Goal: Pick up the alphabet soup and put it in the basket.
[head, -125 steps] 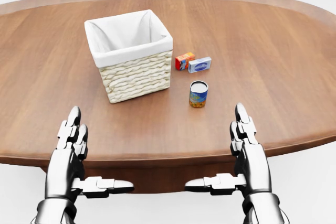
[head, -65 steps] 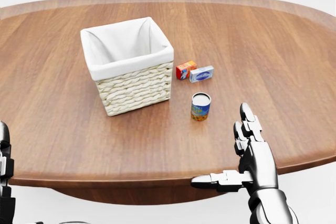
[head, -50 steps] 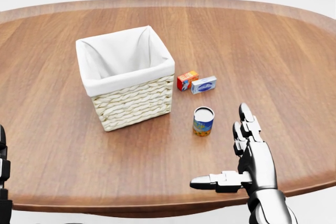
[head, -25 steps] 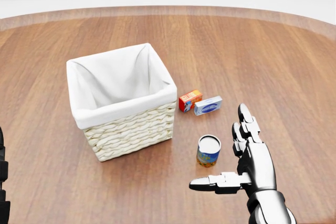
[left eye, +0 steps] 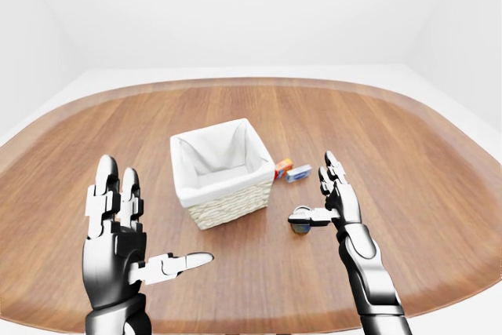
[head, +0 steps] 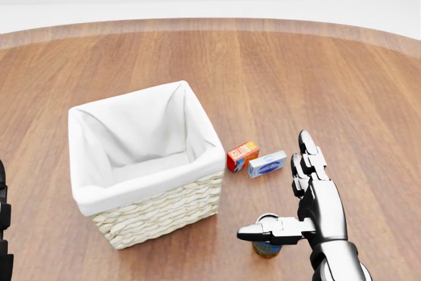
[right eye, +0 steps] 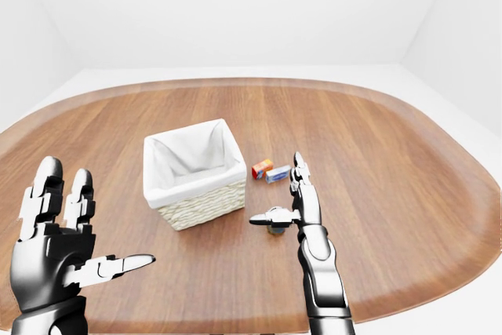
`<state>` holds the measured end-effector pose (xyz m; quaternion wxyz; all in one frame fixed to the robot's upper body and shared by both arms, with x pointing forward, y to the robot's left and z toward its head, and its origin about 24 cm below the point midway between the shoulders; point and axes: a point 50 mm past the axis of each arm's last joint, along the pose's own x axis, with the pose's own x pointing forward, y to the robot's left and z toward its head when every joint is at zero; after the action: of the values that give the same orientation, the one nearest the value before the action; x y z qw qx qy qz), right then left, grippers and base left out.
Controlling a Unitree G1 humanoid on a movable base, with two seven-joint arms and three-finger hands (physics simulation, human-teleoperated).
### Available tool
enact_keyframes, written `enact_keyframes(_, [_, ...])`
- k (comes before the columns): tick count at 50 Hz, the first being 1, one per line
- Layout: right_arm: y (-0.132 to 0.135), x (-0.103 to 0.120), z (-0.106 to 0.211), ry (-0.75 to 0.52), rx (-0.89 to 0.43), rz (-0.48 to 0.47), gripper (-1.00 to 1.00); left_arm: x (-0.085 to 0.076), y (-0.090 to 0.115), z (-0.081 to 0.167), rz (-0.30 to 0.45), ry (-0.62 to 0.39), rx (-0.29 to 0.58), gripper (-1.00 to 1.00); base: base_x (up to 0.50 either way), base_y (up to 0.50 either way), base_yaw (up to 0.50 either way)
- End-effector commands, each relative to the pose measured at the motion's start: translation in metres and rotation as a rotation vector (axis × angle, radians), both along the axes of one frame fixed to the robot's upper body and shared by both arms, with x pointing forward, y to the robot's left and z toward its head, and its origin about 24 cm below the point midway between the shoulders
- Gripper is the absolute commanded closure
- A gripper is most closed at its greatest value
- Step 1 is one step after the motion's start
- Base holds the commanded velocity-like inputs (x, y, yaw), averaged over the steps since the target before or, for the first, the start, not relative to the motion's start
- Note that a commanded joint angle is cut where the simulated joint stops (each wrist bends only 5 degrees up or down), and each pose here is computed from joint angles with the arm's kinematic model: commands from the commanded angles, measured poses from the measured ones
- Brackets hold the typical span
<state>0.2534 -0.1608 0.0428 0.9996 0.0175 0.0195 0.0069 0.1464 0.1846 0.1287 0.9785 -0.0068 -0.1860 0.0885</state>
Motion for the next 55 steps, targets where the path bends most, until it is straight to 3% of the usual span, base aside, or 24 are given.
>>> enact_keyframes(1, [0.001,-0.001,0.0,-0.001,-0.003,0.003,-1.0,-0.001,0.0,0.0,0.001,-0.001,0.0,-1.0,0.32,0.0,0.0])
enact_keyframes(22, [0.002,0.003,-0.005,0.018,-0.023,-0.005,-1.0,-0.001,0.0,0.0,-0.001,0.003,0.001,-1.0,0.32,0.0,0.0])
enact_keyframes(55, [0.0,0.02,-0.042,0.104,-0.107,-0.073,-1.0,0.002,-0.001,0.0,-0.002,-0.002,0.004,-1.0,0.0,0.0,0.0])
